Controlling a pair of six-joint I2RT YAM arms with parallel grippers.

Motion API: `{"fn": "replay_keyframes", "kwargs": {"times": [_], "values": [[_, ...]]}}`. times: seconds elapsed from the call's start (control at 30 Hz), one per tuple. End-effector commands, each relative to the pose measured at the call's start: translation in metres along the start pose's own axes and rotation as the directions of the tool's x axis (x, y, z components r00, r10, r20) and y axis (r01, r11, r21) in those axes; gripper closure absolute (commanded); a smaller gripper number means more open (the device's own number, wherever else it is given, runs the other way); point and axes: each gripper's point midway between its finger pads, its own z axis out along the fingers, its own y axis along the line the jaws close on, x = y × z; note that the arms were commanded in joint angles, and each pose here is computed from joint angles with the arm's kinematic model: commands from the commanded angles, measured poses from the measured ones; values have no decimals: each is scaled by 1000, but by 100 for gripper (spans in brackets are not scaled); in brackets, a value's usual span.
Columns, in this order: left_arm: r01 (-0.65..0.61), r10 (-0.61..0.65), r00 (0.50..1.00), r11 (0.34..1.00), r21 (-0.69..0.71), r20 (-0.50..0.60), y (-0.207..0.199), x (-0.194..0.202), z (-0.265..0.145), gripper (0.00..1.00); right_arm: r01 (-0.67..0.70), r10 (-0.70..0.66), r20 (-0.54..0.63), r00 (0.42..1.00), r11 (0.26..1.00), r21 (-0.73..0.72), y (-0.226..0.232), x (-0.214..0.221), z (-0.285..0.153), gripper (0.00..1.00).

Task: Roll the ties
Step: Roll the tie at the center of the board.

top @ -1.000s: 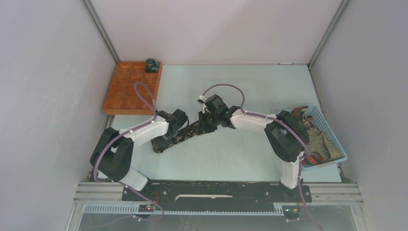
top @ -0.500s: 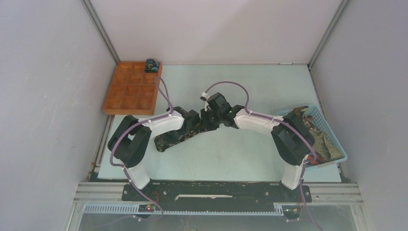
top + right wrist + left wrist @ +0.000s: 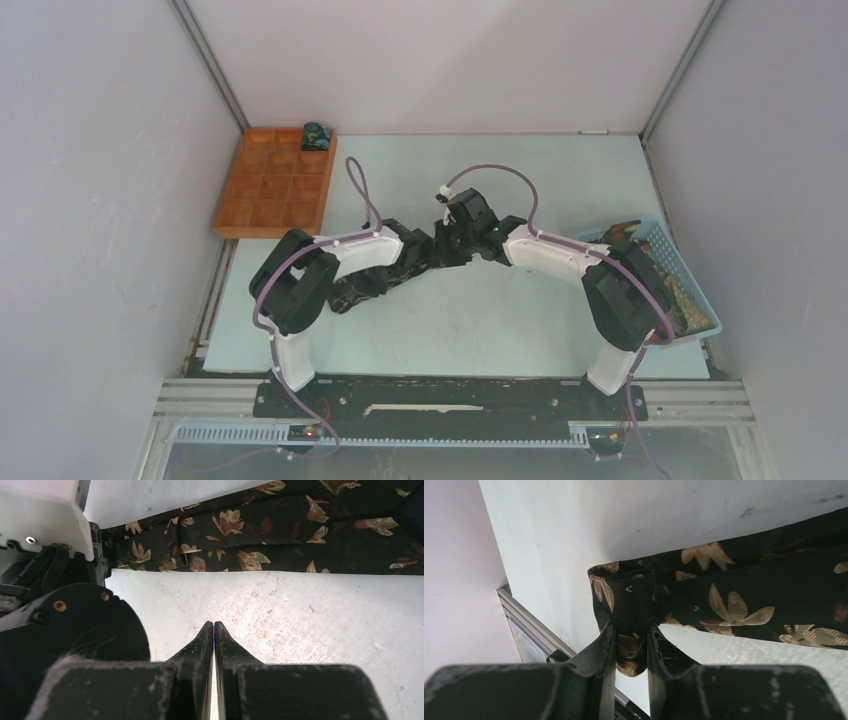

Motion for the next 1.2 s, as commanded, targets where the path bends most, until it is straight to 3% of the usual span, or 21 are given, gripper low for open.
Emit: {"fn": "replay_keyframes", "kwargs": {"times": [0.0, 0.23, 0.53, 0.9, 1.17], "values": [[69, -70, 997, 996, 48, 22, -22, -13, -4, 93, 13, -13, 47, 999, 1000, -16, 10, -11, -13, 94], [82, -84, 996, 988, 132, 10, -40, -7, 1, 72, 28, -27, 55, 998, 999, -24, 12, -13, -15, 94], [151, -171, 983, 963, 225, 71, -32, -23, -21, 47, 61, -56, 91, 994, 996, -58, 26, -19, -19, 93], [243, -326, 932, 886, 394, 159, 2, -33, -58, 35, 79, -71, 105, 992, 994, -72, 44, -21, -21, 93], [363, -514, 833, 787, 499, 204, 39, -26, -60, 33, 106, -96, 86, 992, 987, -121, 77, -17, -8, 93]]}}
